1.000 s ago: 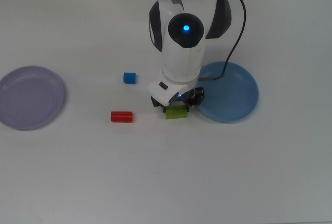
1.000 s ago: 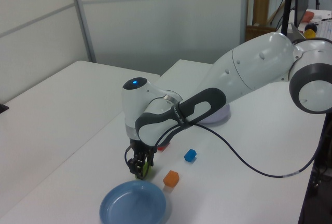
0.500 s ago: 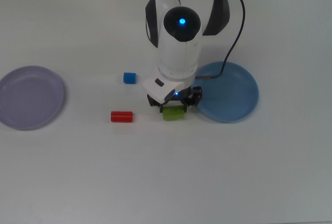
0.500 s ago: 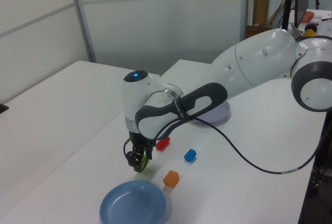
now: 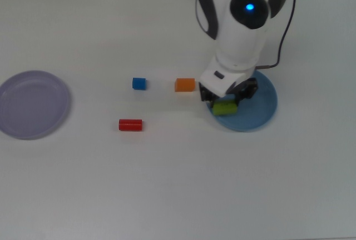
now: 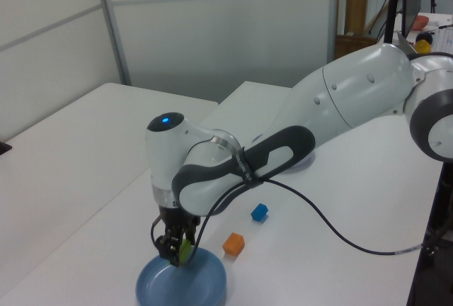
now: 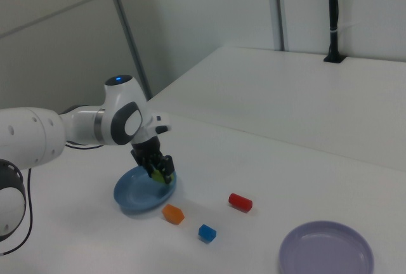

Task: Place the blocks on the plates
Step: 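Carry the green block onto the light blue plate and release, then lift the gripper and move it over the orange block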

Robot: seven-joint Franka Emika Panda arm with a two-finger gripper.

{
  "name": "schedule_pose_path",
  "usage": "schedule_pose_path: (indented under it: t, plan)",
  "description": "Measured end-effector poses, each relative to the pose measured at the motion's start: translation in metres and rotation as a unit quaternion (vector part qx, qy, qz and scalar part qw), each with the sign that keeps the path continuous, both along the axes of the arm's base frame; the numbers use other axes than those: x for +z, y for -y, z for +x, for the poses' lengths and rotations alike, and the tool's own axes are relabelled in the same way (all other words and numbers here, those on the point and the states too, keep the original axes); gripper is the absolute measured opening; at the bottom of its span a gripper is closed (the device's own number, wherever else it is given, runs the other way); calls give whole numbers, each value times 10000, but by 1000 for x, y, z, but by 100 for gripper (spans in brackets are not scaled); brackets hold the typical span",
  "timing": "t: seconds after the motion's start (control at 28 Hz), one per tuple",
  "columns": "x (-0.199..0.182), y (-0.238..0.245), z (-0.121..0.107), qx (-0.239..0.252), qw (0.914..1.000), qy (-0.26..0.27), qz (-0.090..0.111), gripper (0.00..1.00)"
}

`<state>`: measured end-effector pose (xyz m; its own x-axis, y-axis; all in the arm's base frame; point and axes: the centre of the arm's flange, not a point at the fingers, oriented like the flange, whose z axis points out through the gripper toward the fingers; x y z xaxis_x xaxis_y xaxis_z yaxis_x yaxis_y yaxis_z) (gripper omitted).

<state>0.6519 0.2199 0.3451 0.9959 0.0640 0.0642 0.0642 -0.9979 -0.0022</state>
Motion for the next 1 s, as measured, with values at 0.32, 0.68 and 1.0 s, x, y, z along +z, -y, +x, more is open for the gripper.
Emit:
schedule_pose_path:
  t: [0.32,0.68,1.0]
  plan:
    - [-3,-36,-15,279,9990,104,-336,67]
    - [-5,-41,-18,362,9983,114,-436,100]
    - [20,0,-5,83,9987,195,-472,100]
